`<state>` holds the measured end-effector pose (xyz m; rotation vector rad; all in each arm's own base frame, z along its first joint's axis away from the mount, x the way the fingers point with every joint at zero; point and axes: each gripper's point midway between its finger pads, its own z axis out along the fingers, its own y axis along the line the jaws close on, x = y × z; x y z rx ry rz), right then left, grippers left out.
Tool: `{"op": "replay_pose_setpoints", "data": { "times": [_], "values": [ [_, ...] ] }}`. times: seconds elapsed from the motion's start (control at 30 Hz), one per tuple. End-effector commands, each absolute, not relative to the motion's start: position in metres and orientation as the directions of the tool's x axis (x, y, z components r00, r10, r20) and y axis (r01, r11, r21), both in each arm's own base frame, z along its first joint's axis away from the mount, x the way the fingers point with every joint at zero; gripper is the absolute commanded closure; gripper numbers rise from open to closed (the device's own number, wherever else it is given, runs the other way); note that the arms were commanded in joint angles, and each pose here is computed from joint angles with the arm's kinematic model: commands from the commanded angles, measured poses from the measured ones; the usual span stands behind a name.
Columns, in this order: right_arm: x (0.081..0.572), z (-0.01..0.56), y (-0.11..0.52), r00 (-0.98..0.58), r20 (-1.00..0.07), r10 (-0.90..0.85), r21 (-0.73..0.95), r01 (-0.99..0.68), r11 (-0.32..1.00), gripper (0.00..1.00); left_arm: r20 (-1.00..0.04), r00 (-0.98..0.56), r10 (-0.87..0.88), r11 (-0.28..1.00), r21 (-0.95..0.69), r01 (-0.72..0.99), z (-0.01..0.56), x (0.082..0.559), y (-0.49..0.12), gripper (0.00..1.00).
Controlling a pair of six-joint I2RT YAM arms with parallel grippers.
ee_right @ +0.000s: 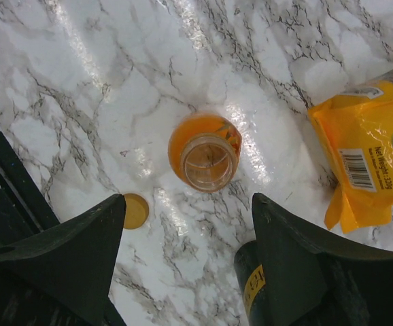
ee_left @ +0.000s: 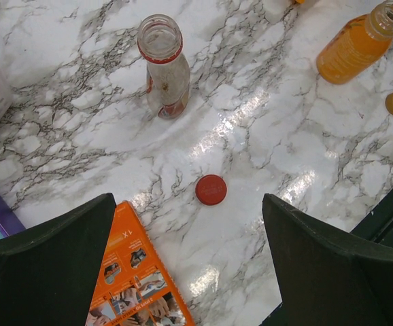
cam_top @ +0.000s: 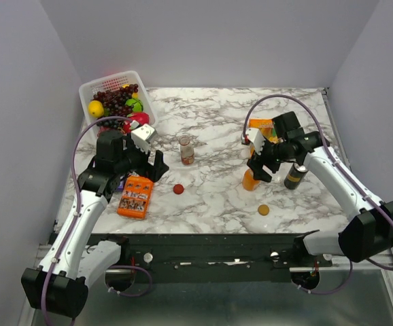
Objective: Screw on the bottle caps
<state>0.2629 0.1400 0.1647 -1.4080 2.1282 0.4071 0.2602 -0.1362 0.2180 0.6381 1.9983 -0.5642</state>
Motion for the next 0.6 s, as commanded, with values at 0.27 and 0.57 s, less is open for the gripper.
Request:
{"op": "replay_pose_setpoints", "data": {
  "times": [0.27,0.57],
  "values": [
    [0.301,0.132,0.145,-0.308,-0.527,-0.793,-0.083,-0.909,0.408,0.18,-0.882,-0.435,0.18,0.74,-0.17,0.651,0.218,0.254,-0.138,0.01],
    [0.293,0.117,0.15,-0.303,-0.507,-0.807,-0.048,-0.925,0.377,0.37,-0.881,-0.438,0.18,0.739,-0.173,0.652,0.215,0.258,-0.138,0.01]
  ]
}}
